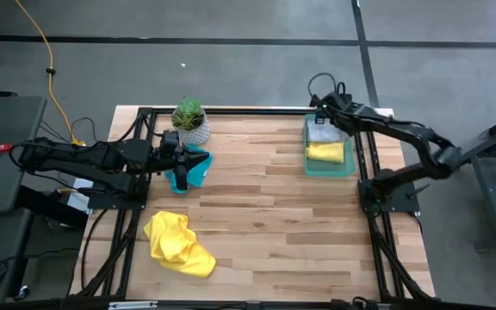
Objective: Fold microfiber towels
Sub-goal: Fold the blue microfiber cloth
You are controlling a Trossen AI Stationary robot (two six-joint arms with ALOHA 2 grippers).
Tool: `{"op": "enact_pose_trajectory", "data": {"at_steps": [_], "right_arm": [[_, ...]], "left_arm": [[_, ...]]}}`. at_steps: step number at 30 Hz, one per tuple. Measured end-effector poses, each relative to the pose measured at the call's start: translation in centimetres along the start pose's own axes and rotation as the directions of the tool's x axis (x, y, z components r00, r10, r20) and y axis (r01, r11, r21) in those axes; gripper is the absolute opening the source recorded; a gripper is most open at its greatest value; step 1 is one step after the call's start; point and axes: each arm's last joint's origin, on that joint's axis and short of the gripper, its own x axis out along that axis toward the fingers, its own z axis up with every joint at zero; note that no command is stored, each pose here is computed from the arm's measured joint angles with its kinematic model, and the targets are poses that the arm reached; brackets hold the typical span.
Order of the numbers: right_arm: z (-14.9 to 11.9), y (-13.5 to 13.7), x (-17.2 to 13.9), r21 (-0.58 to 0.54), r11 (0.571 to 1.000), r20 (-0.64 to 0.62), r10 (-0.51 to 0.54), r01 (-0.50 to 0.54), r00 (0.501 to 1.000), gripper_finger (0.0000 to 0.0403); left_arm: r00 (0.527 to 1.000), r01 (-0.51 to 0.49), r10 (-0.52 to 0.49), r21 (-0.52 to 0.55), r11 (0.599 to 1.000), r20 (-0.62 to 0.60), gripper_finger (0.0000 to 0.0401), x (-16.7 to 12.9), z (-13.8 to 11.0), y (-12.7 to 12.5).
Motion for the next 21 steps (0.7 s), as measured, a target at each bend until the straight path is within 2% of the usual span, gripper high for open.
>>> {"op": "enact_pose_trajectory", "data": {"at_steps": [4, 7, 9, 11, 16, 18, 21], "right_arm": [[0.6, -0.3, -4.1, -0.011, 0.977, 0.077, 0.211, -0.211, 0.974, 0.0], [0.5, 0.1, -7.1, -0.096, 0.901, 0.101, 0.432, -0.423, 0.896, 0.0], [0.1, 0.6, -9.0, -0.169, 0.813, 0.09, 0.576, -0.558, 0.812, 0.0], [-0.5, 1.4, -10.9, -0.228, 0.701, 0.072, 0.704, -0.676, 0.706, 0.0], [-2.3, 3.4, -14.9, -0.319, 0.436, 0.039, 0.893, -0.842, 0.448, 0.0], [-2.9, 4.1, -16.2, -0.341, 0.358, 0.042, 0.929, -0.869, 0.367, 0.0], [-3.5, 4.4, -17.5, -0.383, 0.28, 0.043, 0.957, -0.88, 0.286, 0.0]], "left_arm": [[1.0, -0.007, 0.007, 0.011, 1.0, -0.002, 0.0, 0.0, 0.0, 0.0], [0.999, -0.028, 0.029, 0.022, 0.999, -0.017, 0.0, 0.0, -0.2, 0.2], [0.999, -0.037, 0.038, 0.03, 0.999, -0.033, 0.0, 0.0, -0.4, 0.3], [0.998, -0.044, 0.046, 0.043, 0.998, -0.045, 0.0001, 0.0, -0.5, 0.3], [0.998, -0.044, 0.047, 0.05, 0.998, -0.048, 0.0001, 0.0, -0.6, 0.3], [0.998, -0.043, 0.046, 0.065, 0.997, -0.046, 0.0001, 0.0, -0.5, 0.3], [0.998, -0.042, 0.046, 0.08, 0.996, -0.047, 0.0, 0.0, -0.5, 0.3]]}}
